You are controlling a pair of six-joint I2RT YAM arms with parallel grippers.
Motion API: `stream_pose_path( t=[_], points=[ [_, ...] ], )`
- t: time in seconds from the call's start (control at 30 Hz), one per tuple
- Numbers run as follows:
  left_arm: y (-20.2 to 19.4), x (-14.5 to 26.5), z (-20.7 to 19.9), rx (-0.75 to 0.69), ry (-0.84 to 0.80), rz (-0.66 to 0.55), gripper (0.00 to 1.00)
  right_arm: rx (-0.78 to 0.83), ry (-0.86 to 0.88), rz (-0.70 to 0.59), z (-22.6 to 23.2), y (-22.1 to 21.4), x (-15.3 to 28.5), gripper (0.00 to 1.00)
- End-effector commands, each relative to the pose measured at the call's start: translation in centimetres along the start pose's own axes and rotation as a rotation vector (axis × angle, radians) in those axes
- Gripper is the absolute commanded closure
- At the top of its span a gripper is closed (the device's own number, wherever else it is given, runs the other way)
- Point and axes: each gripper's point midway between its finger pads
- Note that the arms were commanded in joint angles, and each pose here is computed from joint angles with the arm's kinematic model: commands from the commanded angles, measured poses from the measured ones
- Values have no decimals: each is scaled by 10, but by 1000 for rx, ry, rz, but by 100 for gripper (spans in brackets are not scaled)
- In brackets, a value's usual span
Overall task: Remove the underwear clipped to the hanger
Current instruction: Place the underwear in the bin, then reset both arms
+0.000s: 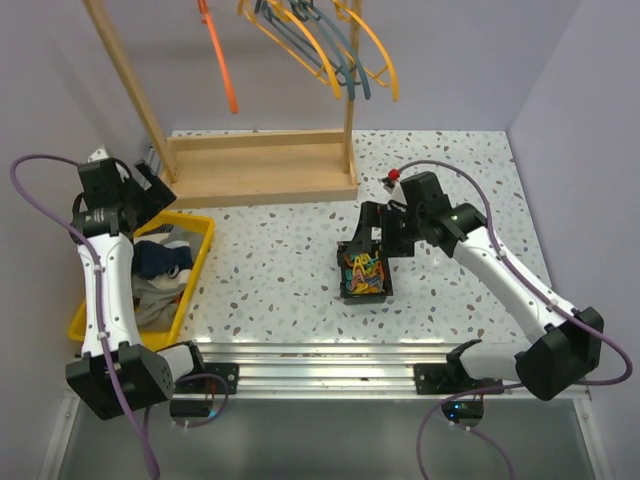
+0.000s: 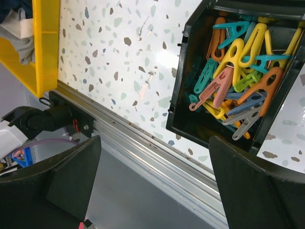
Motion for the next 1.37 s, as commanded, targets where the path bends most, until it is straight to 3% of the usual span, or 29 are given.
stream_pose_path(
  t=[0.0, 0.17, 0.4, 0.63, 0.77, 1.0, 1.33],
  points=[
    [24, 37, -42, 15, -185, -62, 0, 84, 55, -109, 25, 26, 27, 2],
    [32, 65, -96, 90, -482, -63, 0, 148, 13, -213, 36, 44, 69, 2],
    [54, 113, -127, 78, -638, -154, 0, 210, 76, -386, 74, 65, 139, 2],
    [39, 160, -177, 39, -976, -138, 0, 232, 284, -718, 121, 78, 229, 2],
    [20, 186, -197, -10, -1151, -104, 0, 295, 393, -810, 141, 74, 259, 2],
    [-13, 205, -211, -144, -1250, -36, 0, 321, 414, -807, 149, 73, 267, 2],
    [-19, 240, -210, -226, -1321, -55, 0, 303, 419, -779, 161, 89, 262, 2]
  ],
)
Point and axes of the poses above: each gripper's point midway between its finger pads, its own x axis back along the fingers, its own z axis along the line the jaws close on, y = z × x, and after that the axes turned 3 degrees about -x, right-handed
